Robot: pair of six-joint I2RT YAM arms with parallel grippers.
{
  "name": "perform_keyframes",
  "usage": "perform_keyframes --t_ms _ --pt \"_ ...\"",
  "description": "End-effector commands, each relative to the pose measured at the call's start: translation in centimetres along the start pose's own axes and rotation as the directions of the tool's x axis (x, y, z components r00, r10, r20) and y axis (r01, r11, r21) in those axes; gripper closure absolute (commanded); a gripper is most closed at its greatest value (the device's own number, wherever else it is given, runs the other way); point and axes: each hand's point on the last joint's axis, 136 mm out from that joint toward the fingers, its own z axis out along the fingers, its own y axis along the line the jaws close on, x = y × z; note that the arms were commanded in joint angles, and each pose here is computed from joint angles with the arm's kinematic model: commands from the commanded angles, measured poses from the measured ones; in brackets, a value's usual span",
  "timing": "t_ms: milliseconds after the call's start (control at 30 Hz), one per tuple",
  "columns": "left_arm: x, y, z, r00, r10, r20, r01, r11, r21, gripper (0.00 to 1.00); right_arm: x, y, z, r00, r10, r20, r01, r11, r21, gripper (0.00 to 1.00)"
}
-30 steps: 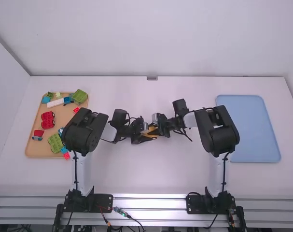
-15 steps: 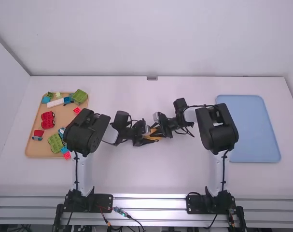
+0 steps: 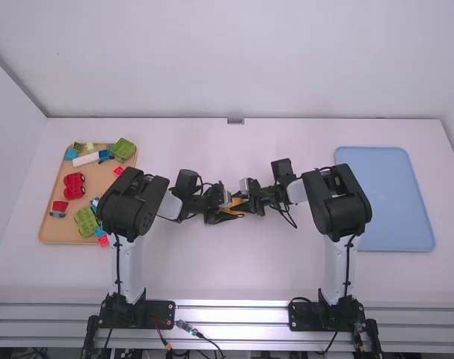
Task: Assemble lego blocks to make yellow taxi
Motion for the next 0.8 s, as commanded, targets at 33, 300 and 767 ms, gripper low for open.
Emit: perform_keyframes --t_ms 33,300,767 --pt "2.14 2.14 0.29 0.995 0.006 -0.103 -0.016 0.995 -0.099 0.98 8.99 4.04 1.66 0.928 0.220 -0.302 -0.218 0.975 0.040 1.00" --pt "2.14 2.13 0.29 0.995 0.007 -0.102 -0.017 0.995 -0.100 0.98 8.85 4.16 1.67 0.924 0.209 -0.319 -0.220 0.976 0.001 1.00" --pt "2.23 2.03 0.28 0.995 0.003 -0.104 -0.014 0.995 -0.098 0.98 8.66 3.91 1.53 0.910 0.244 -0.335 -0.259 0.966 -0.001 0.01"
